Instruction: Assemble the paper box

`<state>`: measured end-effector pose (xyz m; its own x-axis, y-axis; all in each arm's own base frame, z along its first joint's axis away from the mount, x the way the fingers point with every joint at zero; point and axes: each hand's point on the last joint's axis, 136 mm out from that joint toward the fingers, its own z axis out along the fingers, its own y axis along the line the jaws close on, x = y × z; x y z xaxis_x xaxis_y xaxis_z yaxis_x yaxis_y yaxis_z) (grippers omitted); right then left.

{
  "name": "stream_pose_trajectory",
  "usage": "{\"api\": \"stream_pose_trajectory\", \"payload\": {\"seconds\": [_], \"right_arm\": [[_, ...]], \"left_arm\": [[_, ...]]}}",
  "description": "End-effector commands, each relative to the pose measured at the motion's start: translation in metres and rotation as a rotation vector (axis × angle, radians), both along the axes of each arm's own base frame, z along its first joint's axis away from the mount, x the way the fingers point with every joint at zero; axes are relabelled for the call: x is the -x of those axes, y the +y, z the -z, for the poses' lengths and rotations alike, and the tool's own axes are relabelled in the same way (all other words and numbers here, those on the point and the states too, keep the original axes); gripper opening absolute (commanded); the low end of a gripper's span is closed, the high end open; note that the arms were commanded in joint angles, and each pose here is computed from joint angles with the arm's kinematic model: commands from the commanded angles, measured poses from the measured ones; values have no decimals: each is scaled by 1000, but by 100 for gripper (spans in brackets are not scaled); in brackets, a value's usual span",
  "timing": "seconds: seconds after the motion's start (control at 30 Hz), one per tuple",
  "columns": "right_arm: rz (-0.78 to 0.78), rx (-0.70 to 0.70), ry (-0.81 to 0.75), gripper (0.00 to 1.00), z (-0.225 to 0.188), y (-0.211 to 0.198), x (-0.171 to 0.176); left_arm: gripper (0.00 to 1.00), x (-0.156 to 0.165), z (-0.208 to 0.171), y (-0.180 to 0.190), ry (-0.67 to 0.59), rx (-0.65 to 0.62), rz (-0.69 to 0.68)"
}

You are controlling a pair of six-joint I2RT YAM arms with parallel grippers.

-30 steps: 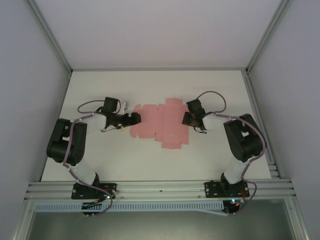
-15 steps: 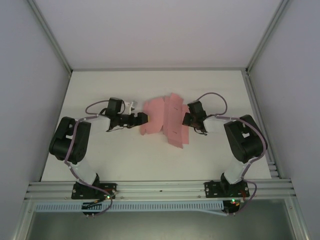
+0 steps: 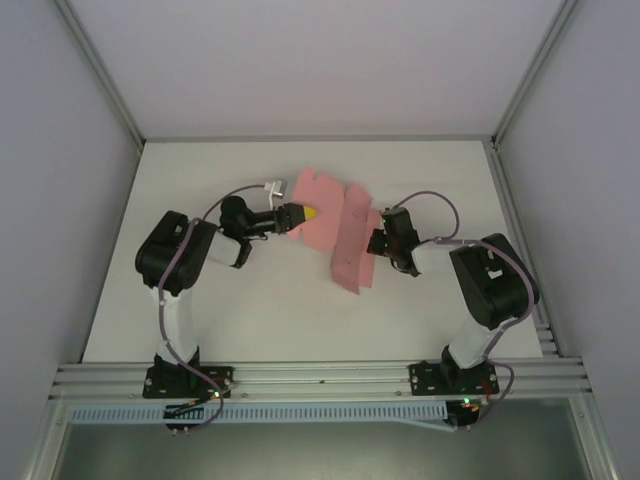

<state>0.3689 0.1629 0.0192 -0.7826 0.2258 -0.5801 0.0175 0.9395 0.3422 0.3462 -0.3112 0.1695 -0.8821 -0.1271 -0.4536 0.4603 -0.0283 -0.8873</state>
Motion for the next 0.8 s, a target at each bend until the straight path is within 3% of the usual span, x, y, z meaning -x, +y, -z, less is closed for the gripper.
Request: {"api": "stream_pose_trajectory", "payload": {"seconds": [0.0,0.2,0.3,0.4,0.53,0.63,0.77], "right_arm": [[-55,56,163,0,32,-8,42],[-50,70,152,0,26,-13,41],[-39,81,159,0,27,-17,42],[-38,79,157,0,26,-19,43],[-29,72,134,0,20,-21,41],[-25,51,109,4,8,-20,37],[-8,-9,35,21,-29,-21,29]], "left_arm": [[80,5,-13,-7,-23,56,46],[70,3,-6,-7,8,41,38],[59,2,-8,-3,12,42,21],[39,2,-6,6,22,26,-3],[1,0,2,15,44,-15,-43],[0,-1,5,17,58,-31,-57],[0,-1,-7,23,19,-25,-77]]}}
